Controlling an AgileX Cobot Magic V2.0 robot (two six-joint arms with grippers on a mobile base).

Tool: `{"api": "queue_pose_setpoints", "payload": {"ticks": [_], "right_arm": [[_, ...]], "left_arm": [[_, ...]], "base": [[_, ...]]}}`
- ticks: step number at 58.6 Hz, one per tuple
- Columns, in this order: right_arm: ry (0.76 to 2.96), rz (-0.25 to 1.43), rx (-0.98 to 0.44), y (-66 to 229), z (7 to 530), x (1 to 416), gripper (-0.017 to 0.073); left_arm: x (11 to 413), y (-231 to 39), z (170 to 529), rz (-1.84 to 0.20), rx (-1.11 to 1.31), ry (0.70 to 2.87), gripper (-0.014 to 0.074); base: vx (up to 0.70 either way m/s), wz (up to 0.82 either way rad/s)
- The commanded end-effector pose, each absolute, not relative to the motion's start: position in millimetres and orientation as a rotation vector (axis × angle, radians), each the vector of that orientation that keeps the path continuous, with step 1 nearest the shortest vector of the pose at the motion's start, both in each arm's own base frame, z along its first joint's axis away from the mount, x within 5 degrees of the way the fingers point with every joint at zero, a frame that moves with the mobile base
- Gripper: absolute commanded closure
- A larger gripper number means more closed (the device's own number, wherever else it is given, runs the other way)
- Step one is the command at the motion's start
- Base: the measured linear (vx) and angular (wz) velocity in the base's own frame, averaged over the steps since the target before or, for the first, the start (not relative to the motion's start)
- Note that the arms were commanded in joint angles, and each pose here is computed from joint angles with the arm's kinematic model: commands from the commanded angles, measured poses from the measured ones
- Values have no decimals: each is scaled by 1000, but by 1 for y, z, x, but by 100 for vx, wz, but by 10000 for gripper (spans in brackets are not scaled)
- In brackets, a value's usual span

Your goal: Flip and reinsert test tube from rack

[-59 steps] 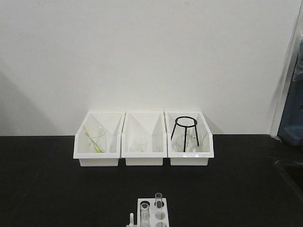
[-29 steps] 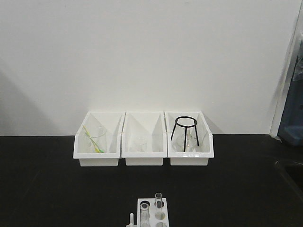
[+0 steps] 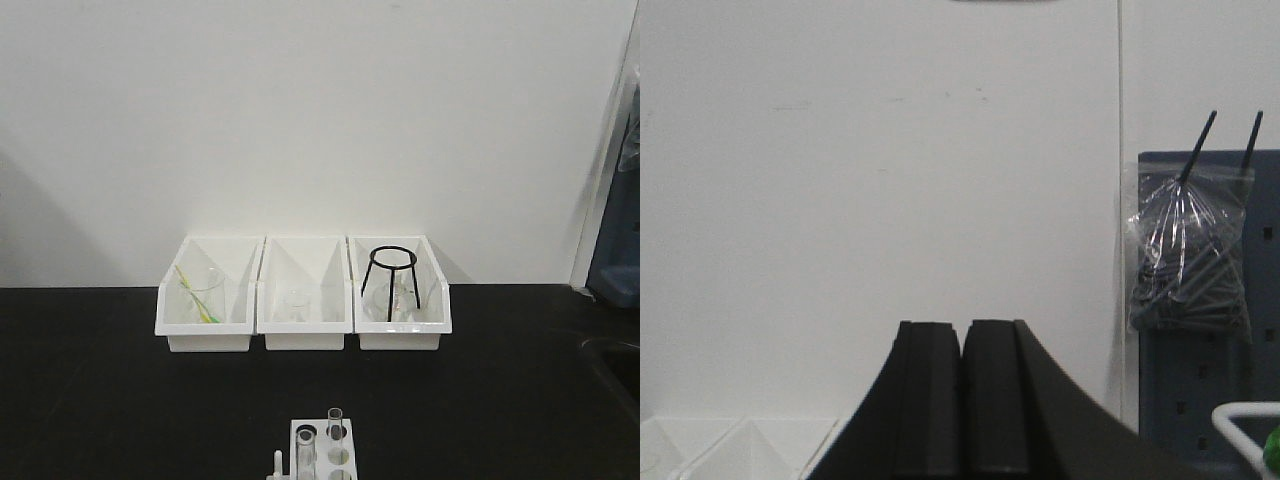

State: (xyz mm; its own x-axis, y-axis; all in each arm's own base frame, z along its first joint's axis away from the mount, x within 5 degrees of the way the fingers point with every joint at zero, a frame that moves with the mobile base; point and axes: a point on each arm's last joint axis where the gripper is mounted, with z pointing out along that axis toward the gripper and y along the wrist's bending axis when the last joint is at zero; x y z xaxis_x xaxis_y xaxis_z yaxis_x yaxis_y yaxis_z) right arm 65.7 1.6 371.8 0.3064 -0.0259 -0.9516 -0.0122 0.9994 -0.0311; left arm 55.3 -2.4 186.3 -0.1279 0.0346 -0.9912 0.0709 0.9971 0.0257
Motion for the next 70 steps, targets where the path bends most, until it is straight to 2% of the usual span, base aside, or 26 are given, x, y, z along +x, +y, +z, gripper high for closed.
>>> {"api": "queue_pose_setpoints", "payload": {"ticks": [1,8,18,34,42,56,64,70], "right_arm": [[1238,-67,-101,4,406,93,570],[1320,-68,-110,4,413,131,570],[1454,-51,-110,5,394,172,565],[1529,-12,-66,5,382,189,481],[1525,-12,-67,5,382,188,382],[1527,-12,-66,5,382,188,81],[1511,4,-57,5,384,188,8],[1464,26,-57,6,387,188,9]], "left_arm": [[55,-4,195,-55,75,1612,599],[55,-4,195,-55,75,1612,599],[55,-4,195,-55,75,1612,599],[55,-4,195,-55,75,1612,599],[55,-4,195,-55,75,1612,599],[55,-4,195,-55,75,1612,599],[55,-4,195,-55,75,1612,599],[55,-4,195,-55,75,1612,599]], "base": [[0,0],[0,0],[0,0],[0,0],[0,0],[0,0],[0,0],[0,0]]}}
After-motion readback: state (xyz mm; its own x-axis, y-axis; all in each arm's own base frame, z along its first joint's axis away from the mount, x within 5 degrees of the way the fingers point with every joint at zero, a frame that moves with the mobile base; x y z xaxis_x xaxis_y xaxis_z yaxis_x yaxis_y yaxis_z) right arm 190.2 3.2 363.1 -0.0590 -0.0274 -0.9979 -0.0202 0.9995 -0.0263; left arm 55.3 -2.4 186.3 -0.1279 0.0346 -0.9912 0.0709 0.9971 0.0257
